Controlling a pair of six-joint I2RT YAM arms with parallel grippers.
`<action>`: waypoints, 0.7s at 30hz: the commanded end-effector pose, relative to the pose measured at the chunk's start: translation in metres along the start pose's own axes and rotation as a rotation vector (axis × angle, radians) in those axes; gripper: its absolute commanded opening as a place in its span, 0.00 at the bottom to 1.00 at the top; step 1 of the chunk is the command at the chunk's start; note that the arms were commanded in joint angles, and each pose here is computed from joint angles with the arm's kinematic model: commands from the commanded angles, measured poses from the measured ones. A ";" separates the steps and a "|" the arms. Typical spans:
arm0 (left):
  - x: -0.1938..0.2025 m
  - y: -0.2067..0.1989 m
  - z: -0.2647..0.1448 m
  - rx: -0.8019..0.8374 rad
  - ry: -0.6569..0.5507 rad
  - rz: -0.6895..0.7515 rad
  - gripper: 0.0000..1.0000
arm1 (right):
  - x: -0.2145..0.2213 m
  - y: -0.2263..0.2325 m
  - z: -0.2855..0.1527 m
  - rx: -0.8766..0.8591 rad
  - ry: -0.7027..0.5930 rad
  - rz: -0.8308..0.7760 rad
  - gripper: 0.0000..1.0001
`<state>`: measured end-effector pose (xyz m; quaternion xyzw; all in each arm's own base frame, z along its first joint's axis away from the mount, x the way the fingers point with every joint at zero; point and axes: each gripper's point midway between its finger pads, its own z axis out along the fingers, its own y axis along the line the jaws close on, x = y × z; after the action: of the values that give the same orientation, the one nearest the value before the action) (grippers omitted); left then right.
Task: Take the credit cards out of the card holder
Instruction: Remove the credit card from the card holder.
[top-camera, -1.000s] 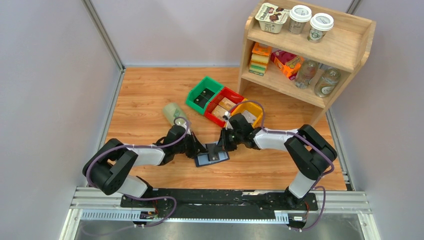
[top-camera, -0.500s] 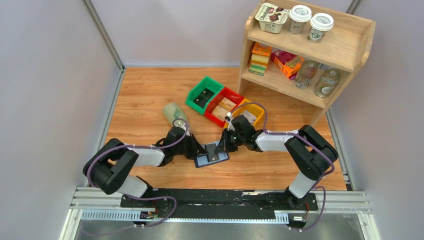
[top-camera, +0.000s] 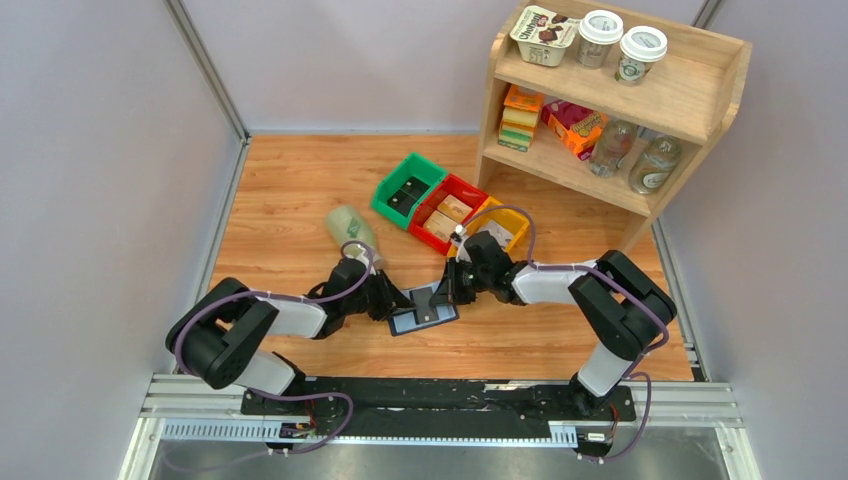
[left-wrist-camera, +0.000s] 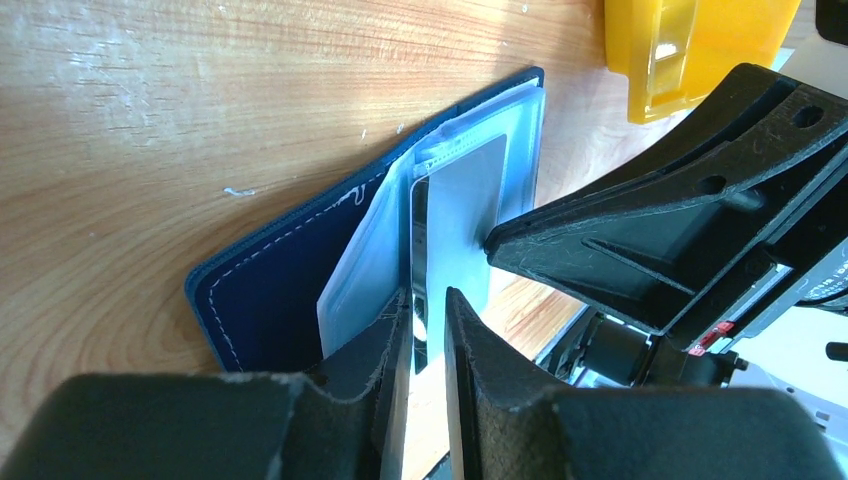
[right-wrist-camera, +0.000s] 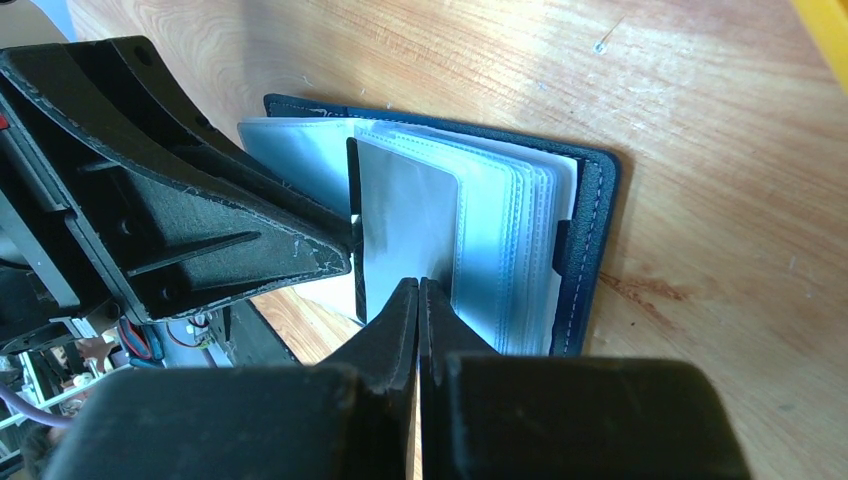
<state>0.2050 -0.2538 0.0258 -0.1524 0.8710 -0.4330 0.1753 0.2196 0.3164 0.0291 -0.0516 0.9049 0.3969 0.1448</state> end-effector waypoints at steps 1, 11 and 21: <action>-0.005 -0.009 0.002 0.044 -0.017 0.008 0.25 | 0.031 -0.064 0.001 0.220 0.065 0.049 0.00; -0.007 -0.016 -0.001 0.093 -0.038 -0.002 0.00 | 0.036 -0.072 0.000 0.243 0.068 0.061 0.00; -0.005 -0.008 -0.010 0.063 -0.058 0.016 0.00 | 0.039 -0.092 -0.008 0.300 0.062 0.105 0.00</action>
<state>0.2053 -0.2526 0.0328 -0.1580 0.8574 -0.4512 0.1906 0.2222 0.3123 0.0271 -0.0361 0.9019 0.4044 0.1474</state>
